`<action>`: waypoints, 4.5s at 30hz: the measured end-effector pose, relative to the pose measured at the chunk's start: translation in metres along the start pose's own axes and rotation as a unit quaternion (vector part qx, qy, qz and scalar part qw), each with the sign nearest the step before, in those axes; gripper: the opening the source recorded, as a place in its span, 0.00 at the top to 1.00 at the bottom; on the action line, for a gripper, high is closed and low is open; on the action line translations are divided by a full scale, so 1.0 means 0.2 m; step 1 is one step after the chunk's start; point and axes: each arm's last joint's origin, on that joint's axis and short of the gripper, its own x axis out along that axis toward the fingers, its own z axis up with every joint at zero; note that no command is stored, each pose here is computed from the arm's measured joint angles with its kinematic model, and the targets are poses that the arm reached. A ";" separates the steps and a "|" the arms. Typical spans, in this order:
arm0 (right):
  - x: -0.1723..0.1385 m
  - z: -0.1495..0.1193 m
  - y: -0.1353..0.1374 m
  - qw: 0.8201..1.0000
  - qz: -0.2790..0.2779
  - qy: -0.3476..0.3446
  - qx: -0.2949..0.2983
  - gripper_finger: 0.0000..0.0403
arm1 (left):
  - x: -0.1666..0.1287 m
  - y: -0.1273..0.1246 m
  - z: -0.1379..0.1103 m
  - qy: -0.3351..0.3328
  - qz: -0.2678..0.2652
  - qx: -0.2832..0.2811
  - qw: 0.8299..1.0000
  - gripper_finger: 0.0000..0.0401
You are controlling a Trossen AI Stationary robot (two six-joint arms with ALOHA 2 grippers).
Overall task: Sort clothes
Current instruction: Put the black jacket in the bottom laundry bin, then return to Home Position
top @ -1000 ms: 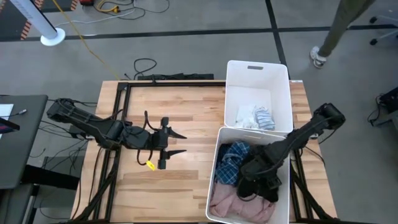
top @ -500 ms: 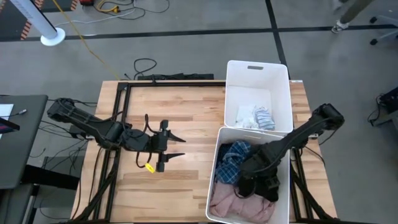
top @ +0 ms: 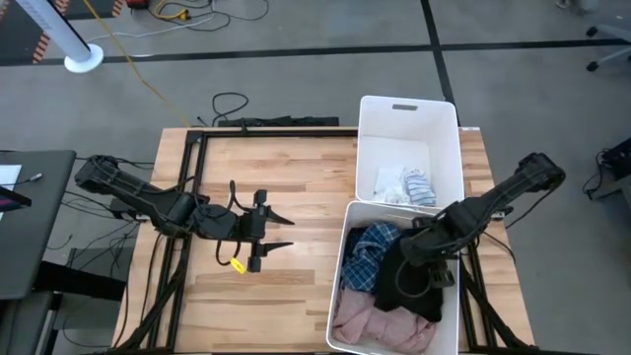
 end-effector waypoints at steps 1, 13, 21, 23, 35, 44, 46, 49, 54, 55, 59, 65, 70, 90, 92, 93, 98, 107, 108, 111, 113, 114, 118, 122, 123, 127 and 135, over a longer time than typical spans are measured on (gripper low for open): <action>-0.02 -0.01 0.00 1.000 0.003 -0.008 0.003 0.56 | 0.00 0.00 0.00 0.000 0.000 0.000 1.000 0.48; -0.18 -0.08 -0.01 0.991 0.061 -0.121 0.006 0.49 | 0.00 0.00 0.00 0.000 0.000 0.002 1.000 0.48; -0.29 -0.11 0.00 0.968 0.113 -0.225 -0.018 0.50 | 0.00 0.00 0.00 0.003 0.002 0.008 1.000 0.48; -0.32 -0.11 0.00 0.958 0.126 -0.255 -0.029 0.50 | 0.00 0.00 0.00 0.003 0.006 0.015 1.000 0.48; -0.43 -0.17 -0.02 0.929 0.126 -0.338 -0.076 0.50 | -0.21 0.10 0.03 0.000 0.074 0.021 0.997 0.48; -0.47 -0.21 -0.04 0.911 0.101 -0.385 -0.105 0.50 | -0.40 0.15 0.01 0.007 0.062 -0.005 0.998 0.48; -0.48 -0.20 -0.03 0.906 0.101 -0.394 -0.115 0.50 | -0.43 0.17 0.01 0.005 0.070 -0.007 0.997 0.48; -0.49 -0.19 -0.03 0.901 0.104 -0.404 -0.117 0.50 | -0.49 0.19 0.01 -0.006 0.079 -0.011 0.997 0.48; -0.49 -0.19 -0.03 0.898 0.099 -0.411 -0.119 0.50 | -0.57 0.22 0.01 -0.020 0.082 -0.019 0.996 0.48; -0.50 -0.19 -0.04 0.897 0.092 -0.415 -0.121 0.50 | -0.58 0.23 0.01 -0.020 0.083 -0.022 0.996 0.48; -0.52 -0.19 -0.05 0.884 0.058 -0.443 -0.139 0.50 | -0.62 0.25 -0.01 -0.018 0.094 -0.031 0.995 0.48; -0.59 -0.18 -0.03 0.850 0.042 -0.492 -0.186 0.50 | -0.64 0.24 -0.02 -0.018 0.095 -0.014 0.995 0.48; -0.70 -0.25 -0.04 0.830 0.032 -0.516 -0.211 0.50 | -0.67 0.24 -0.05 -0.020 0.104 -0.002 0.994 0.48; -0.67 -0.64 -0.20 0.832 0.057 -0.515 -0.196 0.51 | -0.75 0.28 -0.41 -0.130 0.100 -0.062 0.985 0.48; -0.65 -0.67 -0.23 0.825 0.065 -0.525 -0.199 0.51 | -0.75 0.29 -0.45 -0.146 0.100 -0.075 0.981 0.48; -0.63 -0.69 -0.24 0.821 0.069 -0.530 -0.200 0.51 | -0.75 0.29 -0.47 -0.154 0.100 -0.082 0.980 0.48; -0.56 -0.76 -0.29 0.800 0.093 -0.556 -0.205 0.51 | -0.75 0.29 -0.52 -0.178 0.083 -0.099 0.976 0.48; -0.39 -0.80 -0.33 0.764 0.145 -0.587 -0.225 0.51 | -0.70 0.25 -0.59 -0.215 0.047 -0.087 0.972 0.48; -0.37 -0.79 -0.32 0.762 0.157 -0.585 -0.229 0.51 | -0.70 0.24 -0.59 -0.215 0.039 -0.086 0.972 0.48; -0.33 -0.78 -0.31 0.757 0.196 -0.581 -0.225 0.51 | -0.69 0.23 -0.60 -0.232 0.009 -0.091 0.968 0.48; -0.31 -0.76 -0.29 0.752 0.216 -0.582 -0.221 0.51 | -0.68 0.21 -0.61 -0.246 -0.013 -0.090 0.965 0.48; -0.30 -0.76 -0.28 0.749 0.229 -0.581 -0.219 0.51 | -0.67 0.21 -0.63 -0.248 -0.021 -0.087 0.965 0.48; -0.28 -0.74 -0.25 0.739 0.266 -0.571 -0.239 0.51 | -0.65 0.19 -0.69 -0.245 -0.030 -0.090 0.965 0.48; -0.26 -0.74 -0.23 0.739 0.293 -0.551 -0.252 0.51 | -0.63 0.18 -0.75 -0.249 -0.037 -0.117 0.961 0.48; -0.26 -0.74 -0.23 0.739 0.297 -0.548 -0.257 0.51 | -0.62 0.17 -0.77 -0.248 -0.039 -0.125 0.960 0.48; -0.24 -0.75 -0.22 0.741 0.310 -0.530 -0.273 0.51 | -0.61 0.17 -0.83 -0.246 -0.042 -0.148 0.957 0.48; -0.17 -0.76 -0.21 0.767 0.320 -0.482 -0.279 0.51 | -0.61 0.18 -0.89 -0.269 -0.018 -0.167 0.948 0.48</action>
